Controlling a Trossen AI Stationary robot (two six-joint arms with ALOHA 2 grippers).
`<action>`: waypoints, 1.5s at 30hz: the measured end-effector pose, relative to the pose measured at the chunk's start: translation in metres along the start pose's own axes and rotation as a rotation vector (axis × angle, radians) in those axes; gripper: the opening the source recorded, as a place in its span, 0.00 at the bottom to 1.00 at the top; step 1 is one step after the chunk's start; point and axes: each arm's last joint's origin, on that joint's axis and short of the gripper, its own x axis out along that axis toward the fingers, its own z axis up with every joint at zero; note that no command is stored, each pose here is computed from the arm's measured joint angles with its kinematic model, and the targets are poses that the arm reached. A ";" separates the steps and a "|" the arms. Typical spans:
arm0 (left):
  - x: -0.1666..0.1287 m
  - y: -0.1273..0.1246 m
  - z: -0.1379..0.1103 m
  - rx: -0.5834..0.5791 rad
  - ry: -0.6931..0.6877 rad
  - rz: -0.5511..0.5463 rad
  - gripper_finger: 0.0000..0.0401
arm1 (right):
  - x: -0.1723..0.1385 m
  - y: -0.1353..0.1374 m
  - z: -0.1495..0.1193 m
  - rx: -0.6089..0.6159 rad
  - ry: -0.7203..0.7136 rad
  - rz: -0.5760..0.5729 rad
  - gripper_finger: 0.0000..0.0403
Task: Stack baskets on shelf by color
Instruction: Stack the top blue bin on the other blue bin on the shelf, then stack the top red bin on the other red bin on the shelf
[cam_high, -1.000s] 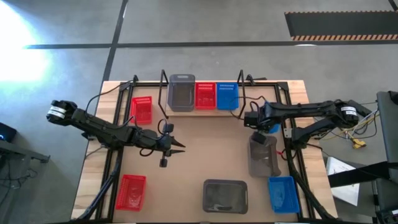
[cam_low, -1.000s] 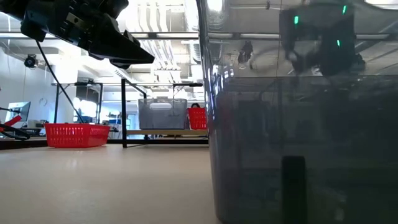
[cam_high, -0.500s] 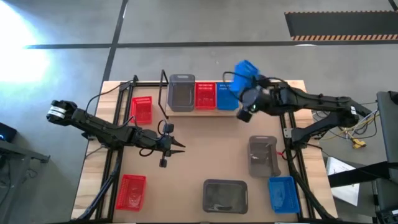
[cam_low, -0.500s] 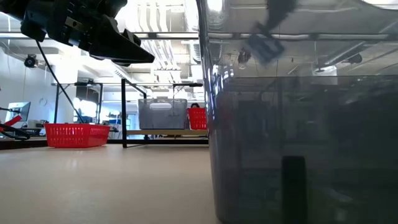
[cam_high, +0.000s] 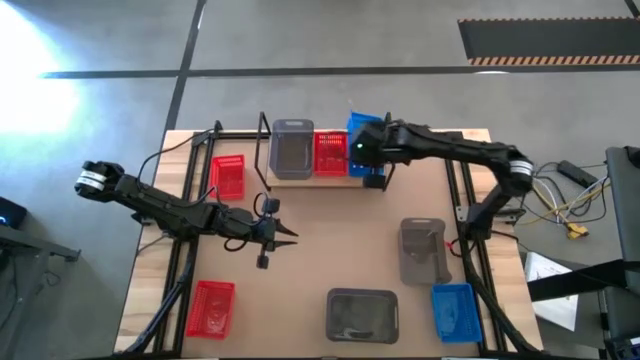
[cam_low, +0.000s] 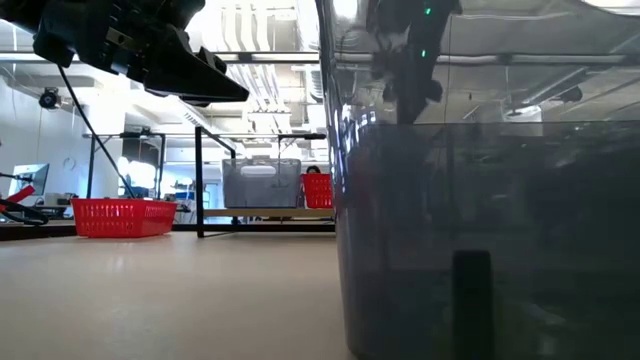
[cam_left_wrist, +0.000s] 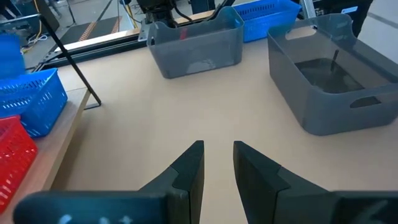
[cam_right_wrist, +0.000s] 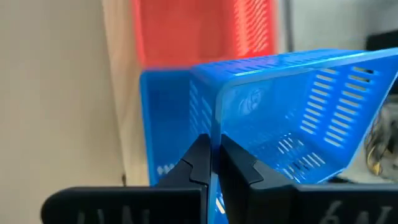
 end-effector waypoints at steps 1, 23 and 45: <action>0.000 0.000 0.000 0.000 0.000 0.002 0.17 | 0.006 0.002 0.001 -0.009 0.026 0.010 0.02; 0.000 0.000 0.000 0.000 -0.001 0.002 0.17 | 0.025 0.008 0.012 0.060 0.127 0.147 0.04; 0.000 0.000 0.000 -0.002 0.001 0.002 0.17 | 0.014 0.022 0.016 0.123 0.102 0.151 0.33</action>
